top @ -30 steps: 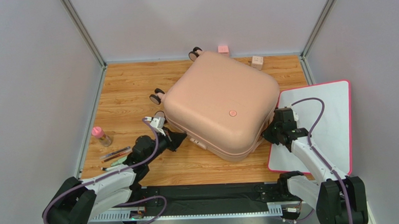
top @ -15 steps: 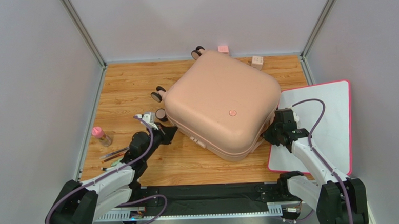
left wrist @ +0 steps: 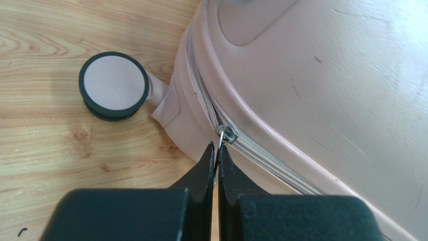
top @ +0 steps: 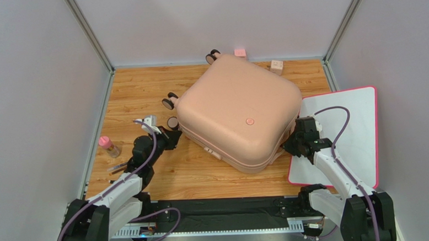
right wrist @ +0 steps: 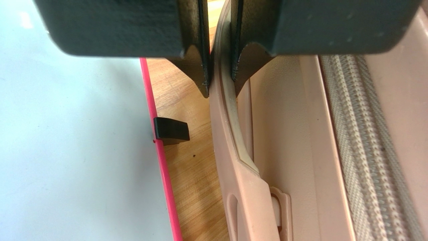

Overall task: Pack the luggage
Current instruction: Zip the luggage at the center of the board.

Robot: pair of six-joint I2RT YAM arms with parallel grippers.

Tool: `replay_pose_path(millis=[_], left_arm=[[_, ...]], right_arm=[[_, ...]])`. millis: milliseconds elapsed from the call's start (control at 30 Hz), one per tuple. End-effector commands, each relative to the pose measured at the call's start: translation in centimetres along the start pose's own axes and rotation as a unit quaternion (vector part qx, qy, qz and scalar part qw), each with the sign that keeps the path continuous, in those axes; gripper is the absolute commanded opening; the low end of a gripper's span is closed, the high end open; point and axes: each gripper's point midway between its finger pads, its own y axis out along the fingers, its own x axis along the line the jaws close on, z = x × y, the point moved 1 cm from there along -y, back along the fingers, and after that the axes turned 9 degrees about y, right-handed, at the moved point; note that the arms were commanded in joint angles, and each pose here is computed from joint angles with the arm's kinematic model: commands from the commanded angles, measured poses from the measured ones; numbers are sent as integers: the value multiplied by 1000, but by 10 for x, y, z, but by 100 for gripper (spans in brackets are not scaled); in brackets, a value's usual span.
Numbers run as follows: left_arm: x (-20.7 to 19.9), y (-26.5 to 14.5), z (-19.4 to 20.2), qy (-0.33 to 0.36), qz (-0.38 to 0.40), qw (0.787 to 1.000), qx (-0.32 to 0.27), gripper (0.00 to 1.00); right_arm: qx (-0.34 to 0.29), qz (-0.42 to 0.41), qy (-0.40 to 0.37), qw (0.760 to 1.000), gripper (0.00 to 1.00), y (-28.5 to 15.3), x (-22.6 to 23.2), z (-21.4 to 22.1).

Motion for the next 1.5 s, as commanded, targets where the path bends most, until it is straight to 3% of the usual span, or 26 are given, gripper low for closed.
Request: replay_pose_path(millis=[0,1467], left_arm=[[67,4,-22,14,-151,988,-31,0],[121,96,-67,-22,-197,980,-29,0]], right_arm=[[-68,39,-9,997,0,1,-15,-26],[-58,48,-18,997,0,8,-16,-24]])
